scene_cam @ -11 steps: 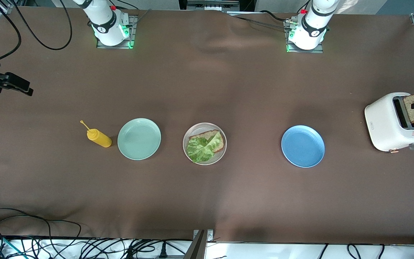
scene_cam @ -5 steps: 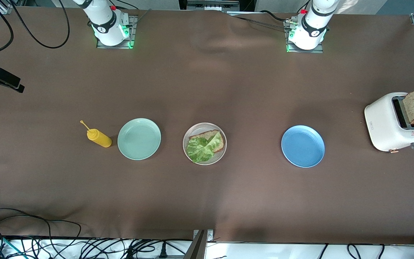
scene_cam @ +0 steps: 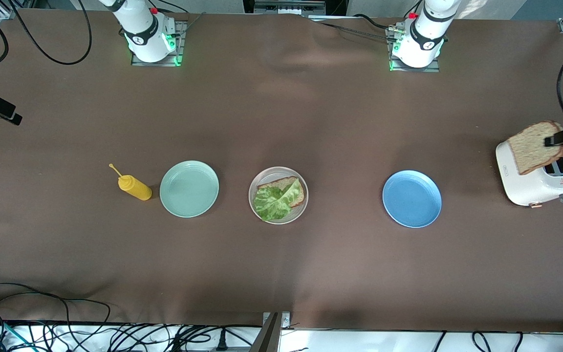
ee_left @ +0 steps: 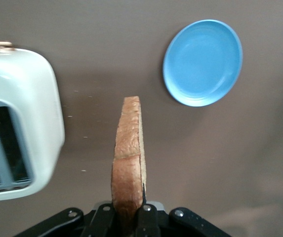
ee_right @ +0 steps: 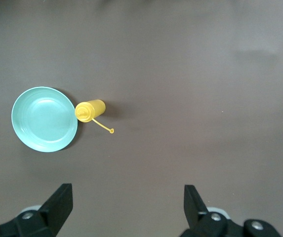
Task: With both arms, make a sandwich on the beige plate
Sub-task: 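Pull the bread slice up out of the toaster with the left gripper, then carry the bread slice over the beige plate with the left gripper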
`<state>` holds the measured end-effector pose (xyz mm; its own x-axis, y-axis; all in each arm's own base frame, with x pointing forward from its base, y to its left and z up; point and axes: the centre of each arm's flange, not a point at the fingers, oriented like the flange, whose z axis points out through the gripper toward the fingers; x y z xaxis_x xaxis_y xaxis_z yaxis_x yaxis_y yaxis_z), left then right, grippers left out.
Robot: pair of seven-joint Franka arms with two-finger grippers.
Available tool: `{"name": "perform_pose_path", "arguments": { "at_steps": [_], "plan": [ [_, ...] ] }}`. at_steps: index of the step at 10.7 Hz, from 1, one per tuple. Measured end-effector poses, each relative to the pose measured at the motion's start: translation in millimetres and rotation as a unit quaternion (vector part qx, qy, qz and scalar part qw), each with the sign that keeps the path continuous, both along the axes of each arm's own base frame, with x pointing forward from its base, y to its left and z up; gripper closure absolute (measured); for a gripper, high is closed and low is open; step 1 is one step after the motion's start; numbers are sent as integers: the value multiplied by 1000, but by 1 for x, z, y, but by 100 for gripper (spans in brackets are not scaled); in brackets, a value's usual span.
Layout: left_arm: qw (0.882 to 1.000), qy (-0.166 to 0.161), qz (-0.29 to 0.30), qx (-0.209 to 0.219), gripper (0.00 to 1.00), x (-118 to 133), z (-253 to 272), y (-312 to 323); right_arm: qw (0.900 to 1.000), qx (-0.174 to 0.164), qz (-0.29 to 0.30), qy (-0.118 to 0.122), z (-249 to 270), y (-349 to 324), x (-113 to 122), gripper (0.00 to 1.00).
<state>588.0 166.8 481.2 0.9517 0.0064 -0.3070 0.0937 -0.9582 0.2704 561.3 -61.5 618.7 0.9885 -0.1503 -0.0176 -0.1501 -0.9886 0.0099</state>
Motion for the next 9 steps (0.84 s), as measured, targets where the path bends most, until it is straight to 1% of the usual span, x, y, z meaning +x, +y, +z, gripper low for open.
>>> {"name": "perform_pose_path", "arguments": {
  "at_steps": [2, 4, 6, 8, 9],
  "plan": [
    [1000, 15, 7, -26, 90, 14, -3, -58, 1000, 0, 1, 0, 0, 1, 0, 0],
    [999, 34, 12, -39, 90, 29, -13, -136, 1000, 0, 1, 1, 0, 2, 0, 0],
    [997, 32, 20, -64, 90, 42, -23, -199, 1000, 1, 1, 4, 0, 2, -1, 0],
    [994, 23, 27, -102, 90, 53, -36, -232, 1000, 1, 1, 9, -1, 2, -2, 0],
    [993, 18, 32, -114, 90, 58, -43, -248, 1000, 1, 1, 9, -1, 2, -2, 0]
  ]
}}
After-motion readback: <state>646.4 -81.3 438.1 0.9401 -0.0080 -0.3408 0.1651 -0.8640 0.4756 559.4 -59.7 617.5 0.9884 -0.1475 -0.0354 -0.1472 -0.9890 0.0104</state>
